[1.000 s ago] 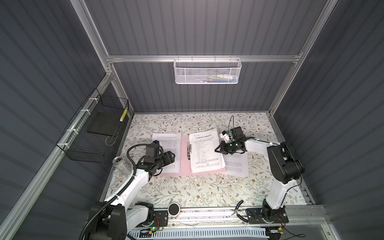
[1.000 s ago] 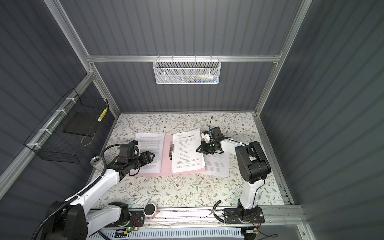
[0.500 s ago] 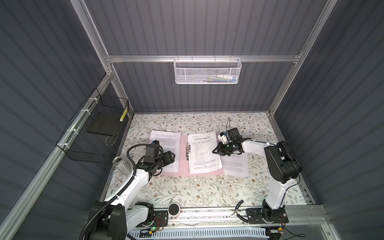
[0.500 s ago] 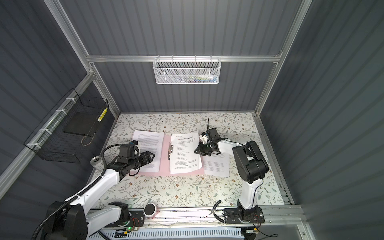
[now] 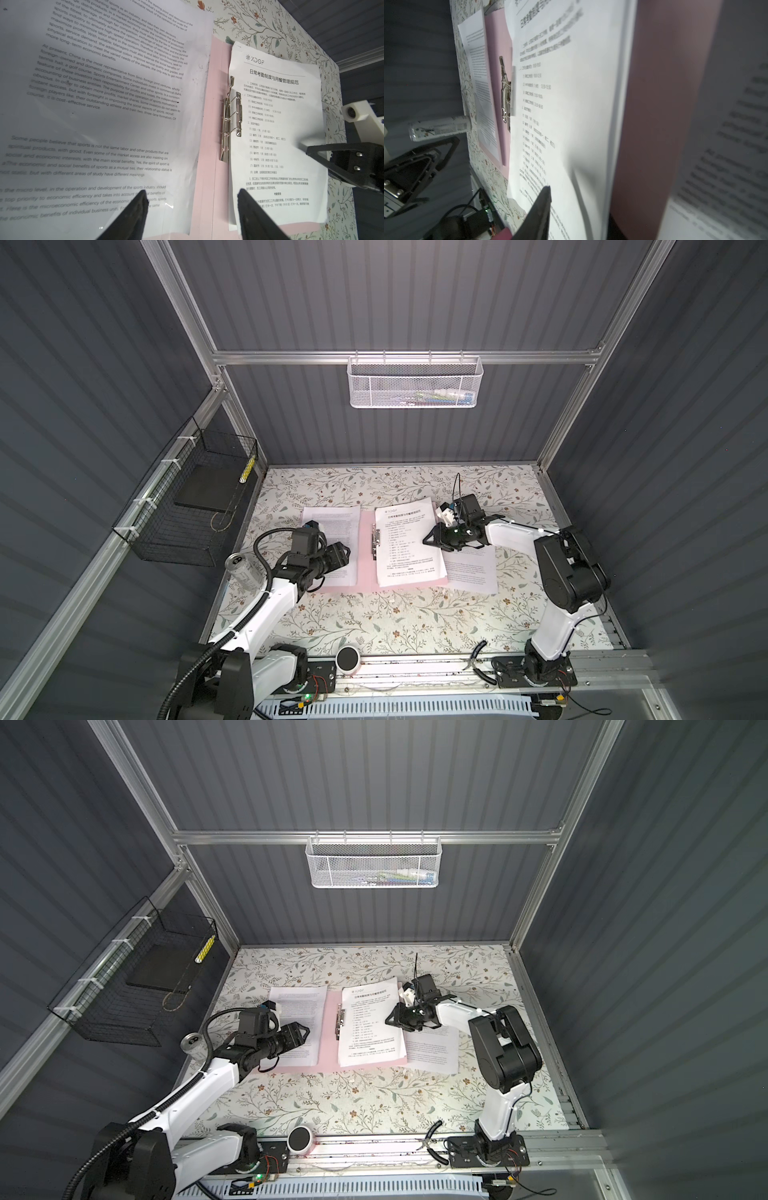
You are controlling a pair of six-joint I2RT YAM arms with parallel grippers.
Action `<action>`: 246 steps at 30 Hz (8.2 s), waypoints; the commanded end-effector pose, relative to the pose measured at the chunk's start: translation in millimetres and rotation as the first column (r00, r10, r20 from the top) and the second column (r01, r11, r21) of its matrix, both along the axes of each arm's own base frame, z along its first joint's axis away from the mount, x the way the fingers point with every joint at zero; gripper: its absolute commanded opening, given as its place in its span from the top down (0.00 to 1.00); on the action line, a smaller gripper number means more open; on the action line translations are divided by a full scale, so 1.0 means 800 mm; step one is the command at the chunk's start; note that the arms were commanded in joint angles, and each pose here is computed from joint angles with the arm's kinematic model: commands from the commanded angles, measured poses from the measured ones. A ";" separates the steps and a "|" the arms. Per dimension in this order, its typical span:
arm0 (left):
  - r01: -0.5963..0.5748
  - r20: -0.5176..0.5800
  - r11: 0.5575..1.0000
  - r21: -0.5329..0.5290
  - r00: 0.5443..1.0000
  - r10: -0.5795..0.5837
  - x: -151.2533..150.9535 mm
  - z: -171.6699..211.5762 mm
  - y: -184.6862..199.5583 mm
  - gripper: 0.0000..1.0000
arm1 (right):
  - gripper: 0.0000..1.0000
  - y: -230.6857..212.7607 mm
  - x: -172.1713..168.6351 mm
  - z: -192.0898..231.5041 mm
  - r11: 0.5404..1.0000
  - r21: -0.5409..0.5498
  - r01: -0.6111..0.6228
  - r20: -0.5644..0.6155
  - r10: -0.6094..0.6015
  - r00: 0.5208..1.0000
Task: Put the files into the folder
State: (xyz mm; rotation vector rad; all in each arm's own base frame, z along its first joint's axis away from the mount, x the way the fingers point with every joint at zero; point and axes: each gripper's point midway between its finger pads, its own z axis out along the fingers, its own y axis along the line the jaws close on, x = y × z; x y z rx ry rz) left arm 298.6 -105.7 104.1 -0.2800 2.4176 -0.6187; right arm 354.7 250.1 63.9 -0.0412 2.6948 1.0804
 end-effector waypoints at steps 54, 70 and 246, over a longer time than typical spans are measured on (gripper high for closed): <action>0.079 0.037 0.996 -0.042 0.996 -0.078 0.028 0.009 -0.025 0.28 | 0.43 -0.291 -0.059 -0.030 0.752 -0.328 0.572 -0.017 -0.610 0.792; 0.107 0.028 0.993 -0.052 0.994 -0.105 0.039 0.000 -0.036 0.28 | 0.45 -0.274 -0.147 -0.032 0.765 -0.323 0.557 -0.107 -0.615 0.782; 0.068 0.075 0.998 0.002 0.995 -0.068 0.001 0.031 -0.015 0.25 | 1.00 -0.004 -0.106 0.054 0.996 -0.016 0.087 0.111 -0.085 0.990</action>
